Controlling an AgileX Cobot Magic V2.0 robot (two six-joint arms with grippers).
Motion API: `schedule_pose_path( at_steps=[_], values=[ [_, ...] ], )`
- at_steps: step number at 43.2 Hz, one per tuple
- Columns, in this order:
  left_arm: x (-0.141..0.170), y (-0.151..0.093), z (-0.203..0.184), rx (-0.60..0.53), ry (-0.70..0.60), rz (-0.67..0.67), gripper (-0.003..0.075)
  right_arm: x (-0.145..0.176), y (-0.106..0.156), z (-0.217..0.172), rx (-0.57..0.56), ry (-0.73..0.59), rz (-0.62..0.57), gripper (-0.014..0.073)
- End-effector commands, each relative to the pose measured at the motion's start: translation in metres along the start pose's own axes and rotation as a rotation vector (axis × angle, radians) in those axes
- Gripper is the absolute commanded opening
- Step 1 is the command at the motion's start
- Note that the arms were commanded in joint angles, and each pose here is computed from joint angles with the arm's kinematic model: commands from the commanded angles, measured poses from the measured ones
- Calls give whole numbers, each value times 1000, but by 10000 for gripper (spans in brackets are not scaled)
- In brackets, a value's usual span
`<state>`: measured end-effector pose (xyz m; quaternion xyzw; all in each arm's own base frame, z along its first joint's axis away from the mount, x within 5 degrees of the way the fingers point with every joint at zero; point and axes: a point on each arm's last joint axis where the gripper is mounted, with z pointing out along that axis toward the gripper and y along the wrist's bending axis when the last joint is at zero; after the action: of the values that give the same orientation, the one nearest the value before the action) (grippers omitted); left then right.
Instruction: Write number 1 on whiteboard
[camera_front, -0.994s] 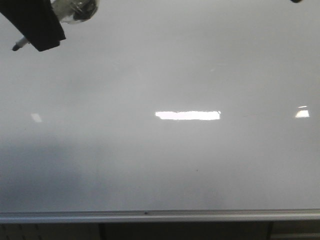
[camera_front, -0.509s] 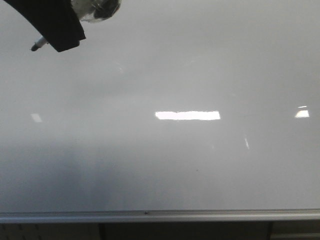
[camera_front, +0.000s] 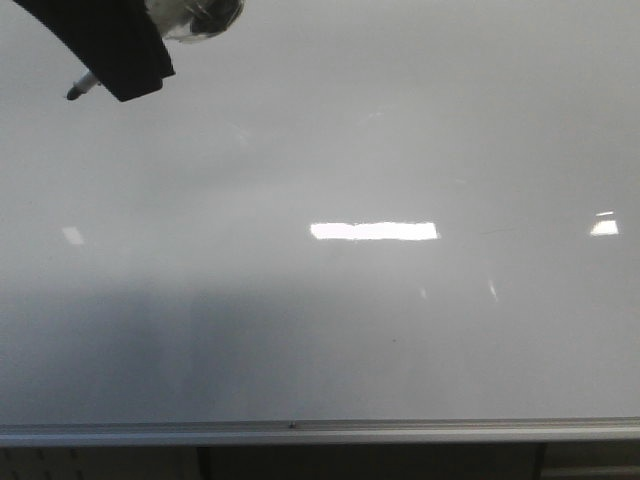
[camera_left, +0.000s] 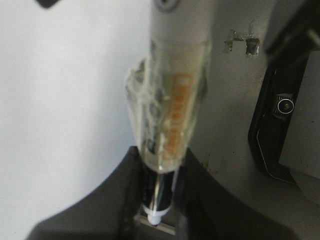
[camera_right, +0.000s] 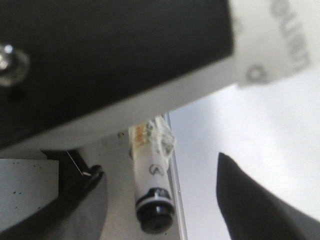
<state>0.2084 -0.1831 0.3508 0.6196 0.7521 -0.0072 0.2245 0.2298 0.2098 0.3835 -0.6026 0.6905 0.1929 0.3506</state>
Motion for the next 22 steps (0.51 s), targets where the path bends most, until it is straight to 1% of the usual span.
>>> schedule_pose_path(
  at_steps=[1, 10, 22],
  values=[
    [-7, 2, -21, -65, -102, 5, -12, -16, -2, -13, 53, -101, -7, 486],
    [-8, 2, -21, -66, -103, 5, -12, -16, -2, -7, 30, -114, 19, 474],
    [-7, 2, -21, -71, -99, 8, -12, -16, -2, -7, 24, -113, 22, 258]
  ],
)
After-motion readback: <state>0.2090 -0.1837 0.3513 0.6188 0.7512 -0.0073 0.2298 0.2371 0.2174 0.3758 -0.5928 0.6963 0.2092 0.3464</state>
